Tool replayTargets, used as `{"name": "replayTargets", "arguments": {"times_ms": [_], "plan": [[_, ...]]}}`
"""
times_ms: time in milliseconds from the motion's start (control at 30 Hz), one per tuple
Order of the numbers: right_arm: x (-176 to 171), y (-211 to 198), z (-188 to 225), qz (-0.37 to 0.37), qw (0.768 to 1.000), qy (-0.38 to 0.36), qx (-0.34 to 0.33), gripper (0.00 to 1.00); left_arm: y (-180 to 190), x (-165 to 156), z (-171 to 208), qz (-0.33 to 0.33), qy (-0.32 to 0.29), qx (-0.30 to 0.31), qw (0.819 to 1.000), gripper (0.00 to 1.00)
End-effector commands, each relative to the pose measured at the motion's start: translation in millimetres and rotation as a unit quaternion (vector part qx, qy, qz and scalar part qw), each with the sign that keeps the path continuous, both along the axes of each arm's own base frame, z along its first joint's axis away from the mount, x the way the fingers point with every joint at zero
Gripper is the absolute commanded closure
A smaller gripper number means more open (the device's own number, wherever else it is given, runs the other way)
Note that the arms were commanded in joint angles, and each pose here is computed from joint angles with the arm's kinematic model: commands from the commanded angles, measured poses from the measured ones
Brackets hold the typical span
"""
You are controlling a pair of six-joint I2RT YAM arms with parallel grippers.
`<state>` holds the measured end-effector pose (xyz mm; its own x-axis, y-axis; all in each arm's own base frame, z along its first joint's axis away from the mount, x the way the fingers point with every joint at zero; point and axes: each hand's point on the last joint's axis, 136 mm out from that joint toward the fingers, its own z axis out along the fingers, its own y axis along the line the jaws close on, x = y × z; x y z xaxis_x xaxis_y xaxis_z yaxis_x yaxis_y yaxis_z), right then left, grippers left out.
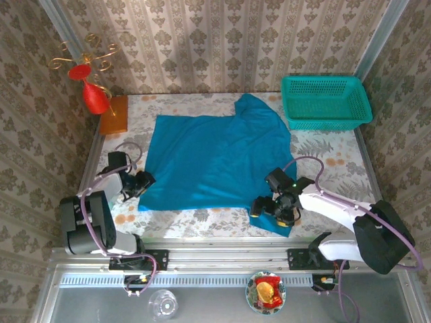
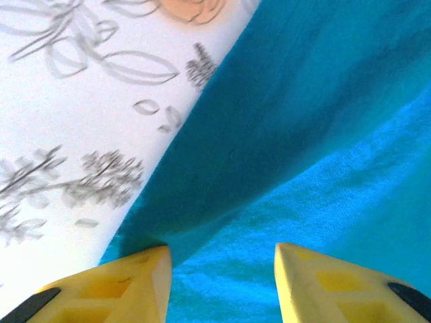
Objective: Fold the inside-out t-shirt
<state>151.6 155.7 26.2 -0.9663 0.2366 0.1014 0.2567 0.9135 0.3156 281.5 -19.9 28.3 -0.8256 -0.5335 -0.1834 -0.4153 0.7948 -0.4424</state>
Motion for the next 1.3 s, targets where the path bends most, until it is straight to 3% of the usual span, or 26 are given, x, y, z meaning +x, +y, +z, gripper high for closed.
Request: {"name": "replayTargets", "arguments": {"times_ms": [0,233,367,500,667,900,1100,1267], "plan": [[-5,-3,19,0.002,1.000,0.013,-0.009,0.00,2,4,16,0.005,-0.020,0.001,1.000,0.55],[78,-11,71,-0.011,0.995,-0.095,-0.019,0.01,-19,54,68,-0.055,-0.086,-0.007,0.995,0.55],[118,-30,63,-0.020,0.994,-0.096,-0.052,0.01,-49,89,79,-0.109,-0.099,-0.024,0.989,0.56],[137,-48,44,-0.008,0.992,-0.080,-0.101,0.01,-76,121,67,-0.142,-0.089,-0.042,0.985,0.57],[143,-59,12,-0.047,0.994,-0.061,-0.074,0.01,-77,143,34,-0.123,-0.064,-0.037,0.990,0.58],[106,-82,-18,-0.095,0.991,-0.012,-0.097,0.01,-43,134,-2,-0.081,-0.022,-0.020,0.996,0.58],[84,-102,-15,-0.122,0.983,0.000,-0.138,0.01,-16,120,-5,-0.043,-0.019,-0.019,0.999,0.58],[97,-90,-1,-0.118,0.987,-0.026,-0.103,0.03,-21,137,18,-0.069,-0.055,-0.022,0.996,0.58]]}}
